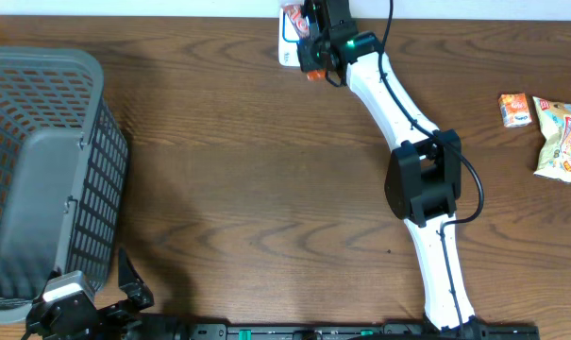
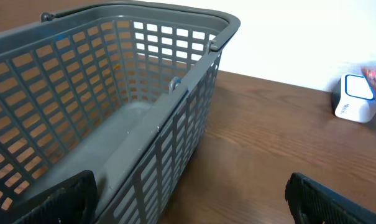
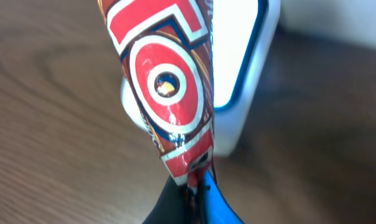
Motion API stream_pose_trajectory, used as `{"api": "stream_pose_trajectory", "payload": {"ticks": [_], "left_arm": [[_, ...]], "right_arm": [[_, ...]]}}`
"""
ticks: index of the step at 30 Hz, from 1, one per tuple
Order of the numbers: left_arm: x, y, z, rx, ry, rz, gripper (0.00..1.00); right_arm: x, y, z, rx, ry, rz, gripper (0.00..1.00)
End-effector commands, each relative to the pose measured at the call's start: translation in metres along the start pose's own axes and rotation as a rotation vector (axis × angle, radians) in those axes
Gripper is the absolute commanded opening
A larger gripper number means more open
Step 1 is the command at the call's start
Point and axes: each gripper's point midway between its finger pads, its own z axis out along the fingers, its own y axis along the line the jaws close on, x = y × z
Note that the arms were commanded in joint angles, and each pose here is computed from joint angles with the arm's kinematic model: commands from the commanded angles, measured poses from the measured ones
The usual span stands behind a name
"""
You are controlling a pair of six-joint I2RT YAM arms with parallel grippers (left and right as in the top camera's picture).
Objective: Scan the item barcode
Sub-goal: 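Hold the Top bar against the white scanner face, then carry the Top bar right and drop it at the right edge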
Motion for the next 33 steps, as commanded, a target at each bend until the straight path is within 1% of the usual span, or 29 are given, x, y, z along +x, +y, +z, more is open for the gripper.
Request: {"api": "stream_pose_trajectory", "payload": {"ticks": [1,5,10,13,15,16,17,18,21,24,25,27,28,29,30,33], "left_arm": [[0.044,0.005,0.013,-0.053,0.15,-0.008,0.98],[0.044,0.005,0.013,-0.053,0.15,-0.008,0.98],[0.044,0.005,0.013,-0.053,0.15,-0.008,0.98],[0.044,0.005,0.013,-0.053,0.15,-0.008,0.98],[0.044,0.005,0.013,-0.053,0.15,-0.008,0.98],[0.044,0.005,0.013,-0.053,0.15,-0.008,0.98],[0.044,0.005,0.013,-0.053,0.15,-0.008,0.98],[0.044,0.005,0.013,-0.053,0.15,-0.008,0.98],[0.044,0.005,0.013,-0.053,0.15,-0.008,0.98],[0.044,0.005,0.013,-0.053,0.15,-0.008,0.98],[0.044,0.005,0.013,-0.053,0.15,-0.008,0.98],[0.044,0.005,0.013,-0.053,0.15,-0.008,0.98],[0.044,0.005,0.013,-0.053,0.15,-0.008,0.98],[0.044,0.005,0.013,-0.053,0.15,-0.008,0.98],[0.044,0.005,0.013,-0.053,0.15,-0.008,0.98],[0.044,0.005,0.013,-0.053,0.15,-0.008,0.98]], "right_arm": [[-0.006,-0.021,-0.025,0.043,0.036,0.072,0.01],[0.022,-0.065,-0.074,0.109,0.2,0.144,0.01],[0.069,-0.152,-0.151,0.306,0.395,0.26,0.01],[0.099,-0.206,-0.185,0.473,0.502,0.301,0.01],[0.12,-0.256,-0.209,0.645,0.569,0.319,0.01],[0.127,-0.274,-0.217,0.701,0.587,0.332,0.01],[0.139,-0.297,-0.225,0.741,0.603,0.37,0.01],[0.147,-0.308,-0.225,0.738,0.605,0.409,0.01],[0.173,-0.329,-0.223,0.702,0.635,0.502,0.01],[0.205,-0.347,-0.222,0.71,0.696,0.557,0.01],[0.223,-0.359,-0.22,0.719,0.715,0.589,0.01],[0.241,-0.37,-0.225,0.763,0.73,0.661,0.01],[0.249,-0.376,-0.23,0.793,0.735,0.704,0.07],[0.255,-0.382,-0.233,0.804,0.733,0.735,0.3],[0.258,-0.387,-0.234,0.776,0.714,0.781,0.99],[0.248,-0.387,-0.235,0.681,0.638,0.862,0.99]]}}
